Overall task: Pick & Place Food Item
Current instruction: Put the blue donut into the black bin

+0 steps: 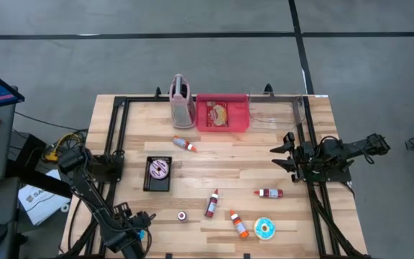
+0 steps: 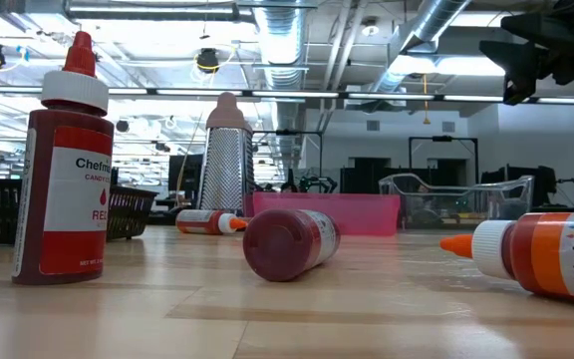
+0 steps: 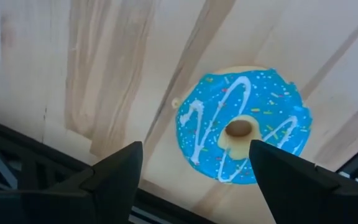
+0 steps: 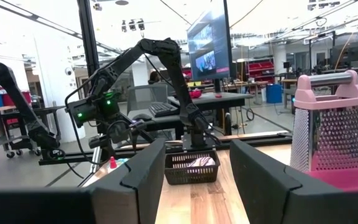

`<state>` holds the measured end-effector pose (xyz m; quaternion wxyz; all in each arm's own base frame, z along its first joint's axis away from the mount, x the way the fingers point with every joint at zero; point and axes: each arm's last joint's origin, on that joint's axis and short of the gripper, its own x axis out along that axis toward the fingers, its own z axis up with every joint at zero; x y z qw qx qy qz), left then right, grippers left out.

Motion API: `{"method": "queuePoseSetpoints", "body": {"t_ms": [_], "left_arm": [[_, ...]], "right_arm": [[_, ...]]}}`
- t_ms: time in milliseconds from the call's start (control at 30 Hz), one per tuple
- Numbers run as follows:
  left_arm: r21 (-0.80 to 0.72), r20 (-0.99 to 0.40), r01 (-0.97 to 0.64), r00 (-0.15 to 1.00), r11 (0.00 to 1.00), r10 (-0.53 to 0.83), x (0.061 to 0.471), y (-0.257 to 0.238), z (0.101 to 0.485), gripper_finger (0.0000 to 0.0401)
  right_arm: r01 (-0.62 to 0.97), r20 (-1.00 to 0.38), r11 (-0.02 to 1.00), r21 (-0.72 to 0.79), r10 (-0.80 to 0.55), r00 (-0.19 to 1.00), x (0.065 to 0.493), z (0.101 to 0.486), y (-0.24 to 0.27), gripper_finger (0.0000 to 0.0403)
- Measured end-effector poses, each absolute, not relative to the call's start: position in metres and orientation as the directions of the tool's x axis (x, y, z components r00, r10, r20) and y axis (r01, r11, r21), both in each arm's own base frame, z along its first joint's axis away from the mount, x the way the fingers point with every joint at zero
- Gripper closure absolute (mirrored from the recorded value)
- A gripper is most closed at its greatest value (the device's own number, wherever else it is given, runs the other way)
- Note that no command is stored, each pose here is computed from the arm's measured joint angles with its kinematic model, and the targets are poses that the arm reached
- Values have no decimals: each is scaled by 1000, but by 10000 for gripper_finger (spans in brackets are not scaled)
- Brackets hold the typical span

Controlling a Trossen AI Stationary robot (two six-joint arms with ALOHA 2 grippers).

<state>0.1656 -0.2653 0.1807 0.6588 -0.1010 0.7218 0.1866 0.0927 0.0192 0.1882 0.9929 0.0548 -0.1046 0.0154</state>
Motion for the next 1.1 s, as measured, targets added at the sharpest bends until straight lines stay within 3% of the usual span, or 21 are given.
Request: {"method": "queuePoseSetpoints", "body": {"t_ms": [1100], "left_arm": [[104, -994, -445, -75, 889, 78, 156, -260, 150, 127]], "right_arm": [[-62, 213, 992, 112, 37, 976, 93, 188, 20, 228]]}}
